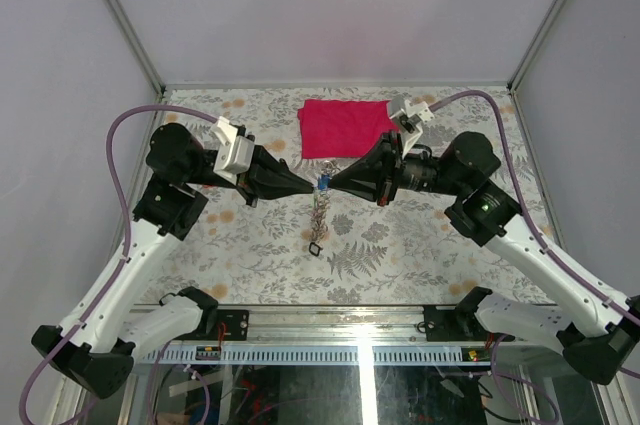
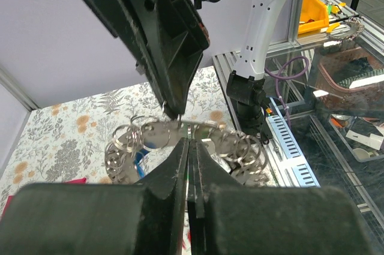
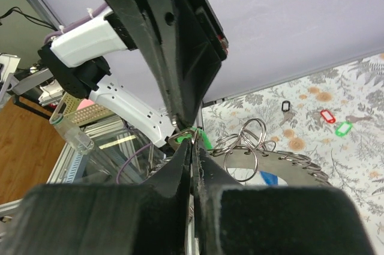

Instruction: Put the keys on the keyring

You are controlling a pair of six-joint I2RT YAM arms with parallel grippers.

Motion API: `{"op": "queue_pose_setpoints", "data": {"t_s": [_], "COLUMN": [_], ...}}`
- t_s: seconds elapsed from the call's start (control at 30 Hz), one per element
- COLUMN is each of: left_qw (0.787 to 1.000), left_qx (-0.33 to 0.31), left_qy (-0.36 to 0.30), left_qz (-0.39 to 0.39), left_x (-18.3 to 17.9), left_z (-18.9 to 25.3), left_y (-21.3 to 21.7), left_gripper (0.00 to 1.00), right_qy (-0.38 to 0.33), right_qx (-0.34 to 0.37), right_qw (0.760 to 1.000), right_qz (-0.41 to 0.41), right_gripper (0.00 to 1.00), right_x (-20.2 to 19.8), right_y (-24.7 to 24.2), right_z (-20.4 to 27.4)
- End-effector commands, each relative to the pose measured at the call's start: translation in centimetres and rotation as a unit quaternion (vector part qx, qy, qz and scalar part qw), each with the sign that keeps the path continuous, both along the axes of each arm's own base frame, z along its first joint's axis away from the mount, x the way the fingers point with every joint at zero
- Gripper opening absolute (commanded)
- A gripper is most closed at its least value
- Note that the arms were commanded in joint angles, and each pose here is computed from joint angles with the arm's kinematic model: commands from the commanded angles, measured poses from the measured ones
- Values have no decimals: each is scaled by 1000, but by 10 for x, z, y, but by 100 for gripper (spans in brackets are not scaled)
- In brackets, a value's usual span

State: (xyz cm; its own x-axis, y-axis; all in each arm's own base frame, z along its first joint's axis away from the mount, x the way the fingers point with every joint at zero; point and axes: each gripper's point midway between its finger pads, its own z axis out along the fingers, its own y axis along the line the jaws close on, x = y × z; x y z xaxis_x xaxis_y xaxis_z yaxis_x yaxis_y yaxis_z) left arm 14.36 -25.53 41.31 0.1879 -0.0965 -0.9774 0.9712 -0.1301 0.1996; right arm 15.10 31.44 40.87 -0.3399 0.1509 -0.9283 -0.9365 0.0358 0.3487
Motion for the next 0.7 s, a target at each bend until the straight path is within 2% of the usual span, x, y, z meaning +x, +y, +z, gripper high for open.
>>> {"op": "queue_pose_setpoints", "data": {"t_s": [0.0,0.23,0.67], "left_qw": [1000,1000,1000], "left_qx": [-11,-12,-9], "left_qy": [-27,-23,-17], "left_qz": [3,9,6], "left_x": [-5,-2,1], "left_z": [13,13,11], "left_y": [4,3,1], "left_gripper": [0,0,0], "right_qy": [-80,-70,-69], "right_qx": [60,54,50], "right_qw": [995,995,994], "right_qz": [-1,56,71], "right_gripper": [0,0,0], "right_x": [-20,-31,-28], "right_y": [-16,-8,1], "right_z": [49,47,47]}}
